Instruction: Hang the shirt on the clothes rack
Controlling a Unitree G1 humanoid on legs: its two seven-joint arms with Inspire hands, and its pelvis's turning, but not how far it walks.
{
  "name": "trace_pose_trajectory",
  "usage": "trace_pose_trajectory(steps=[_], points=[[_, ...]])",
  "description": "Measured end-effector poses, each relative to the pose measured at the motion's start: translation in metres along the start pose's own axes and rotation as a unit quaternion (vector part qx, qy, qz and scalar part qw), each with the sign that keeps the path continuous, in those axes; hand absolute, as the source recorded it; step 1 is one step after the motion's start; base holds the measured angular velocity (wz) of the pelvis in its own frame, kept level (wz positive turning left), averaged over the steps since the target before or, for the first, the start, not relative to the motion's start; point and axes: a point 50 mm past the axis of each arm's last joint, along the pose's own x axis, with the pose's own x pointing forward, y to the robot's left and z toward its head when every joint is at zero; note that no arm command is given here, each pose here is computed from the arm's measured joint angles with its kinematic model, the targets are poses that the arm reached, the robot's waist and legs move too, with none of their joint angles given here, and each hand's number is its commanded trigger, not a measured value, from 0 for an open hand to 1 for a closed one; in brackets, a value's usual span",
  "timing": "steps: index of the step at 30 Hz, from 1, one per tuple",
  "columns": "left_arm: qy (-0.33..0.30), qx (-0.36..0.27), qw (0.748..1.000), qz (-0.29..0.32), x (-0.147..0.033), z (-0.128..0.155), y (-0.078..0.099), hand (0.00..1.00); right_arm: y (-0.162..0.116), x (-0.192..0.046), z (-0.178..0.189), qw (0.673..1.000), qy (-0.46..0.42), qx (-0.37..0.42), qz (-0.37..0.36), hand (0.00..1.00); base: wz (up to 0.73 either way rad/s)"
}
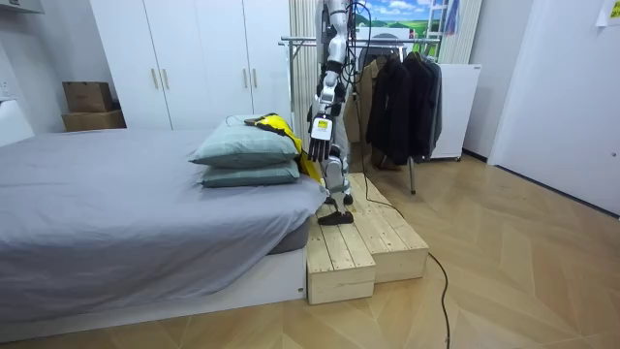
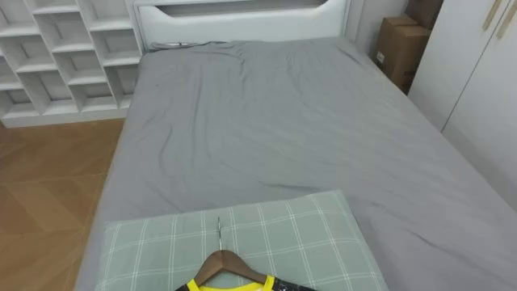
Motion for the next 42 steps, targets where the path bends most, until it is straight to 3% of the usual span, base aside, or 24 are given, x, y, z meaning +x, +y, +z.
trace_pose_trajectory(steps=[30, 42], points=[[-0.003, -0.001, 1.0, 0.005, -0.0002, 0.0006, -0.0009, 0.0, 0.0007, 0.0, 0.0005, 1.0, -0.002, 0.007, 0.006, 0.0, 0.0], [-0.023, -0.015, 0.998, 0.048, -0.0006, 0.0048, 0.0029, 0.0, -0.0013, -0.0002, -0.0037, 1.0, 0.001, 0.018, -0.006, 0.0, -0.01]])
